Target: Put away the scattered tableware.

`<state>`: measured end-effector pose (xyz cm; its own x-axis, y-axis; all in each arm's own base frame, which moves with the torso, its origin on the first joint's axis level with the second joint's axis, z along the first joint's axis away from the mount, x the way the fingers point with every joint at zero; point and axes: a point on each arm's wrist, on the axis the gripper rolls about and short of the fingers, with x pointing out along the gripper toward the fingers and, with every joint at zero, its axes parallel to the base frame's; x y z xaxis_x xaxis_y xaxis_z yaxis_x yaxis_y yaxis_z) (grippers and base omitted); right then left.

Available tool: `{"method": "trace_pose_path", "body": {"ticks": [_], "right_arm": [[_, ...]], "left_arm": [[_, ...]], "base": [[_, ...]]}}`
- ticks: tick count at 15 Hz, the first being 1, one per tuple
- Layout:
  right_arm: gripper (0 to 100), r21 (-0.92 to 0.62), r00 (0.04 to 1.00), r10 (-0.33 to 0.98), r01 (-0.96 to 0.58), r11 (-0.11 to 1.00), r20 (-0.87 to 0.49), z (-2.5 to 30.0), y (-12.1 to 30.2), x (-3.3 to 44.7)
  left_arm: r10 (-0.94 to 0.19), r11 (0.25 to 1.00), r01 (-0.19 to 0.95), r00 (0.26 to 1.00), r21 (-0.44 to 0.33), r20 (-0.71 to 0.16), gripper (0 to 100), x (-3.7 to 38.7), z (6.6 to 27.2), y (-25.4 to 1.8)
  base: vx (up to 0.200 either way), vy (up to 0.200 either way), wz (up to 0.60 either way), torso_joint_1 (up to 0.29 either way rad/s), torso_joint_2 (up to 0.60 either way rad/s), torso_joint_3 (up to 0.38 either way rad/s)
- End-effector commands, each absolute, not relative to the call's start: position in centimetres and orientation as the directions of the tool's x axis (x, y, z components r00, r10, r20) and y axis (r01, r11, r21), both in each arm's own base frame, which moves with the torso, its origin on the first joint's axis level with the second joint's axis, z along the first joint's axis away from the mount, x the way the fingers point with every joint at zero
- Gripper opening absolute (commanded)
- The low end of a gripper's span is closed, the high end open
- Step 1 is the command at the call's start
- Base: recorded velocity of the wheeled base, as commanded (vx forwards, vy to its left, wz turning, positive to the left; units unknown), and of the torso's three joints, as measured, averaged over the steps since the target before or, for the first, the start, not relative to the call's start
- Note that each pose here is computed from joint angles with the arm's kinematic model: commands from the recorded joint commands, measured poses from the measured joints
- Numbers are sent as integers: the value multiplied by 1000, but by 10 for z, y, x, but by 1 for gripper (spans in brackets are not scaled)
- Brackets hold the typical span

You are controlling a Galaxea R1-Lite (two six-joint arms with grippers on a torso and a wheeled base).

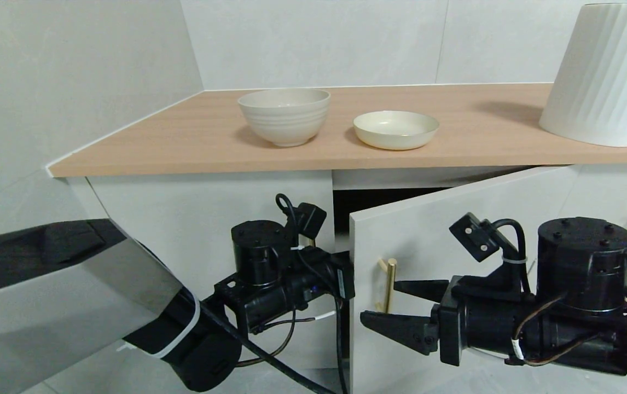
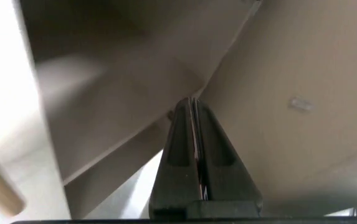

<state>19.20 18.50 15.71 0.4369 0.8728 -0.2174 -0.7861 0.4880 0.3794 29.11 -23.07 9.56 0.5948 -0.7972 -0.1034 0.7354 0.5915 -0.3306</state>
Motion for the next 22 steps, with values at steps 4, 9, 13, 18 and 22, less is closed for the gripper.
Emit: {"method": "trace_pose_path", "body": {"ticks": [4, 9, 13, 18, 22], "right_arm": [[100, 329, 508, 838, -770, 546, -202, 164, 163, 187], [100, 341, 505, 828, -754, 561, -245, 171, 144, 167], [100, 343, 499, 829, -754, 559, -254, 169, 140, 162], [100, 338, 501, 832, -761, 554, -236, 173, 138, 158], [100, 334, 503, 834, -764, 551, -225, 176, 136, 156]], "left_arm": [[-807, 576, 749, 584, -328, -83, 0, 285, 104, -232], [-814, 567, 755, 574, -328, -86, 0, 278, 106, -233], [-816, 566, 756, 571, -329, -90, 0, 276, 107, -233], [-815, 567, 754, 571, -331, -97, 0, 273, 107, -232], [-820, 561, 759, 565, -330, -94, 0, 274, 107, -236]], "base": [[0, 0, 0, 0, 0, 0], [0, 0, 0, 0, 0, 0], [0, 0, 0, 0, 0, 0], [-120, 0, 0, 1, 3, 0], [-150, 0, 0, 1, 2, -2]]}}
